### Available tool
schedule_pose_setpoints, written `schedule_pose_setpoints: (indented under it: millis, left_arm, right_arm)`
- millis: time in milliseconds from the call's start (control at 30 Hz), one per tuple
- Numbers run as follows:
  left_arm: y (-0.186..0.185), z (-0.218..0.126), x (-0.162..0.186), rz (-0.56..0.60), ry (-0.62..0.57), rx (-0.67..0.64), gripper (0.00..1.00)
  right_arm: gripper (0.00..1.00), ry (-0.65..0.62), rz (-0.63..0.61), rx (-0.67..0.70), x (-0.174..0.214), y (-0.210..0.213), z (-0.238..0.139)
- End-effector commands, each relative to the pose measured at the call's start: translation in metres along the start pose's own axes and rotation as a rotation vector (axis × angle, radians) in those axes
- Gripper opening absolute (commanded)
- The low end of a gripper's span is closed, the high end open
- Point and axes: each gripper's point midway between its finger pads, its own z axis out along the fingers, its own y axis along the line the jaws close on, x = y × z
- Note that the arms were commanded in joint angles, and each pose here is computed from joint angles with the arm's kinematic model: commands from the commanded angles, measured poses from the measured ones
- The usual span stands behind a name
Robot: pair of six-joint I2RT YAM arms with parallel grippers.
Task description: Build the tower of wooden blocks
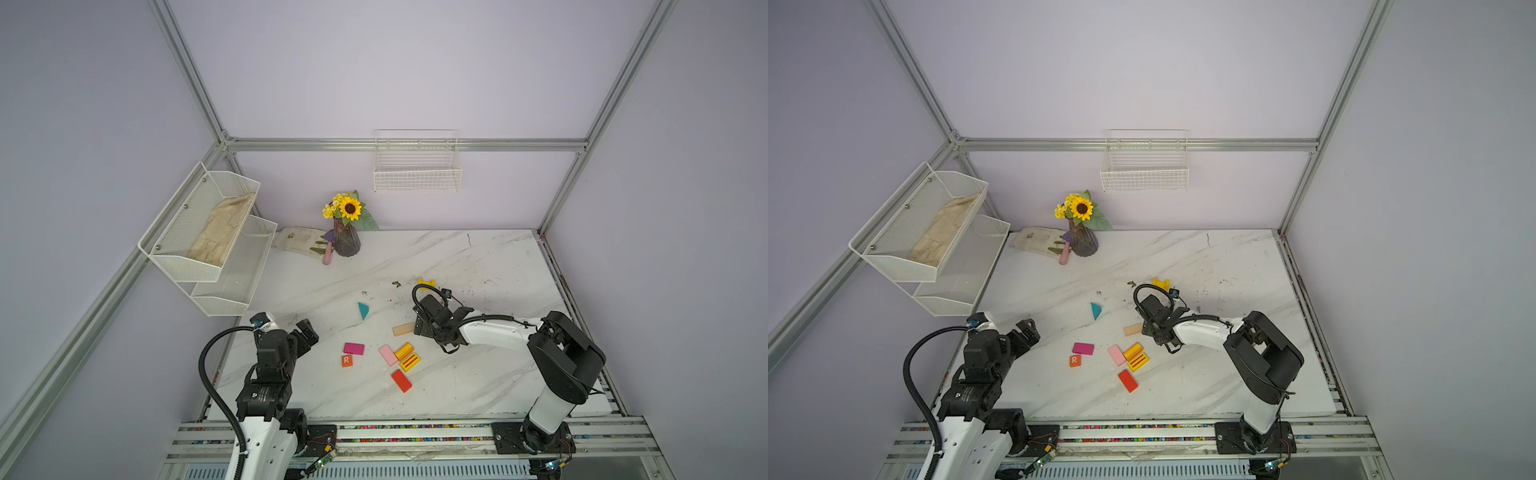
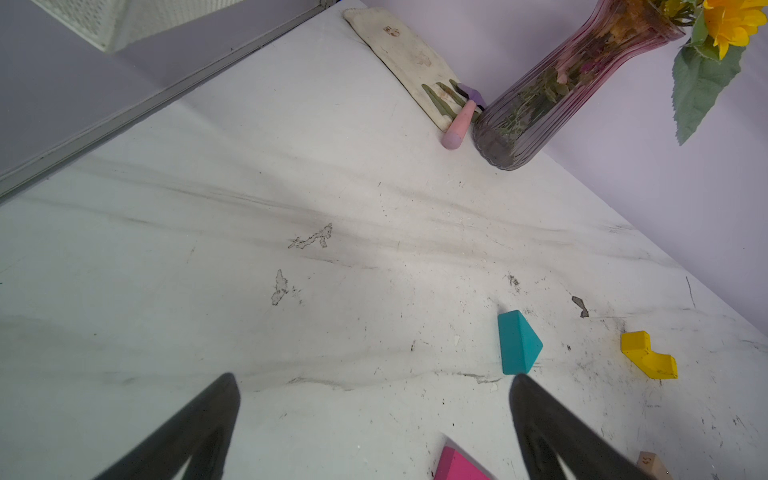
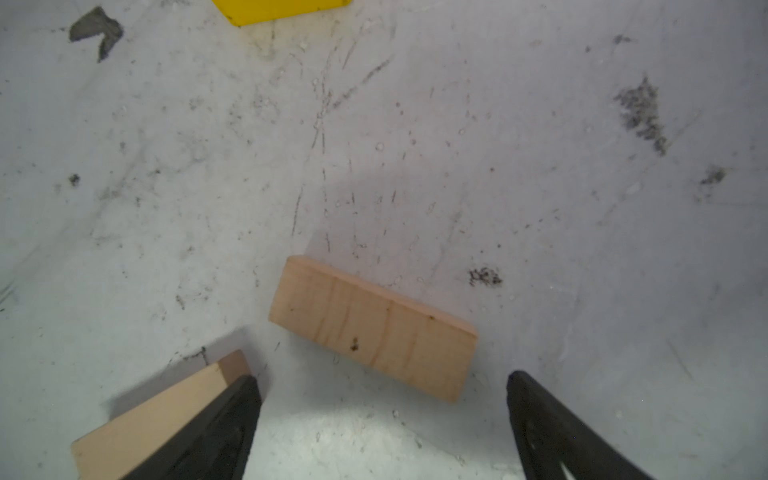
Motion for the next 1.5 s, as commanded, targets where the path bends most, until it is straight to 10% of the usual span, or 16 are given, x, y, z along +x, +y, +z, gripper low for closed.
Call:
schedule_pose_setpoints:
  millis: [0,1100,1300,1467]
  left_arm:
    - [-0.011,-0.004,-0.014,0.015,-0.044,0.04,1.0]
    - [-0.01,-0.005,-0.014,0.015,-0.046,0.039,1.0]
    - [-0.011,-0.005,-0.014,0.014,-0.045,0.041,1.0]
    - [-0.011,-0.004,-0.014,0.013,-0.044,0.04,1.0]
  right_arm:
    - [0.95,-0.006,-0.049,0.007,0.001,-0.004,-0.009]
    - [0.71,0.033,-0.054,0.232,0.008,-0.073,0.023]
    - [0.96,-0.006,-0.05,0.098,0.002,-0.055,0.008]
    - [0.97,-0.036,-0.054,-0.017,-0.009,-0.032,-0.009]
